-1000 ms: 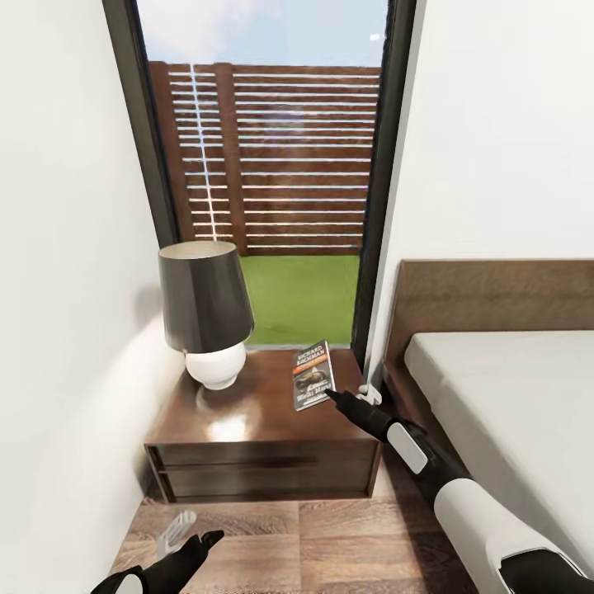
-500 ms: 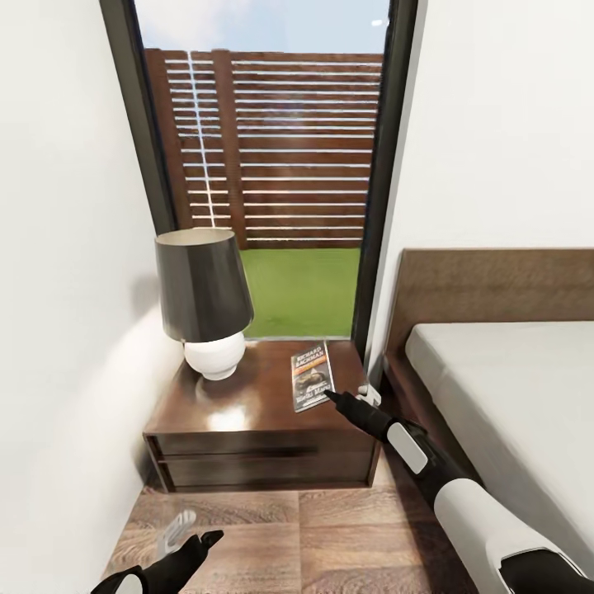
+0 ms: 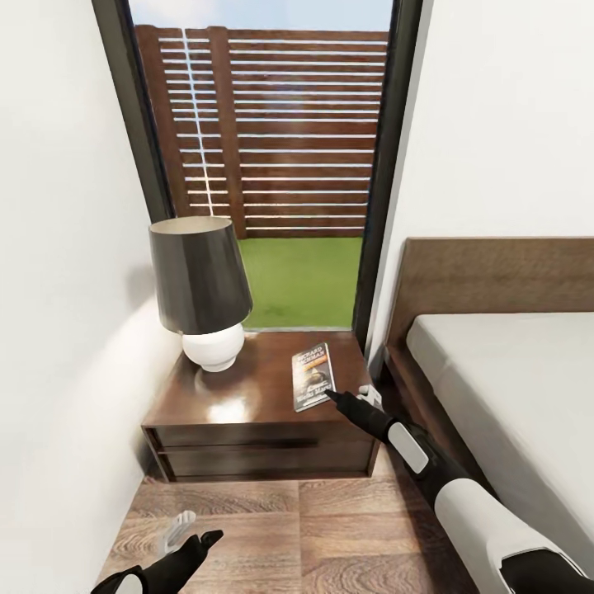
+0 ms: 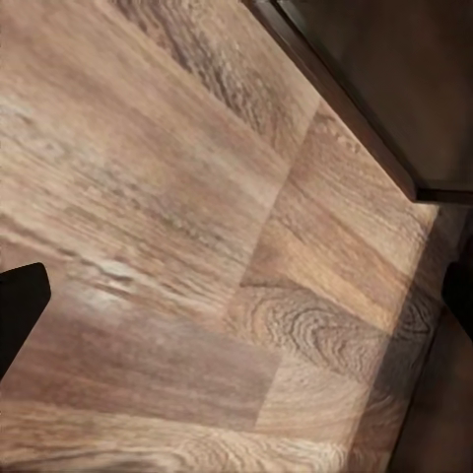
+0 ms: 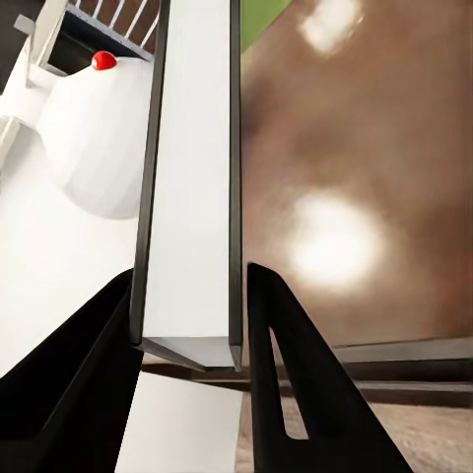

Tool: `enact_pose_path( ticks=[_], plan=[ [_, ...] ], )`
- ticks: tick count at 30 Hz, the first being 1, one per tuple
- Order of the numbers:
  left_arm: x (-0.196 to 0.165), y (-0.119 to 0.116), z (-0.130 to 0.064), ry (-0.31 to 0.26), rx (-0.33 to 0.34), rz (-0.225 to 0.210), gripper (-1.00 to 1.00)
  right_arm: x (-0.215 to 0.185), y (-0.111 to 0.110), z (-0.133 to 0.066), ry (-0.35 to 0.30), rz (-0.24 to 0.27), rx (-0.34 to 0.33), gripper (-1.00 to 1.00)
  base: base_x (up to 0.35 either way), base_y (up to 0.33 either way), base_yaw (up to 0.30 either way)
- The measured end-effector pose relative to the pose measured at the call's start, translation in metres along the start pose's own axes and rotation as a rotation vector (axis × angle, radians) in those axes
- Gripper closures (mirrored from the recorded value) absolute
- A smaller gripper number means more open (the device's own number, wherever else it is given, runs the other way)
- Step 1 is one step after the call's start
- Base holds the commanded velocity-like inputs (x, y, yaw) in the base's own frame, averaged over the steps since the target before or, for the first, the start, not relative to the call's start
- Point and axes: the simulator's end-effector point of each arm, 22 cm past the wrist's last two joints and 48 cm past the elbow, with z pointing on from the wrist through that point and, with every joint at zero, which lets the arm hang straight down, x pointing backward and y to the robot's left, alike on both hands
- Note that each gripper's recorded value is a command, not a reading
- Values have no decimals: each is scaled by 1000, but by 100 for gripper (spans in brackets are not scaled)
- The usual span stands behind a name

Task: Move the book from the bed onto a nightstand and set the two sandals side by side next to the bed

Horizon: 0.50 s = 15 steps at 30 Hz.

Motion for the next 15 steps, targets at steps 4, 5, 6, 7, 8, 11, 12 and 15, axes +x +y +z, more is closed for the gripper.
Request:
enact_pose_path(
  ticks=[4,5,6,7,8,11,12,15],
  plan=[
    [-1,1,0,-2,-1,6,-100,-1,-1,0,-2,0,1,100,8,0,0],
    [-1,1,0,-2,-1,6,-100,-1,0,0,-2,0,1,100,103,0,0],
    [-1,1,-1,-3,-1,9,-100,-2,-1,-1,-3,0,1,100,148,0,0],
    [-1,1,-1,-3,-2,11,-100,-2,-1,-1,-3,0,1,100,148,0,0],
    [-1,1,-1,-3,-2,11,-100,-2,-1,-1,-3,0,1,100,184,0,0],
    [-2,2,-1,-4,-3,14,-100,-3,-1,-1,-4,0,2,100,235,0,0],
    [-2,2,-1,-6,-4,15,-100,-3,-1,-1,-4,0,2,100,270,0,0],
    [-4,4,-2,-11,-6,18,-100,-3,-2,-2,-5,0,2,100,263,0,0]
  ],
)
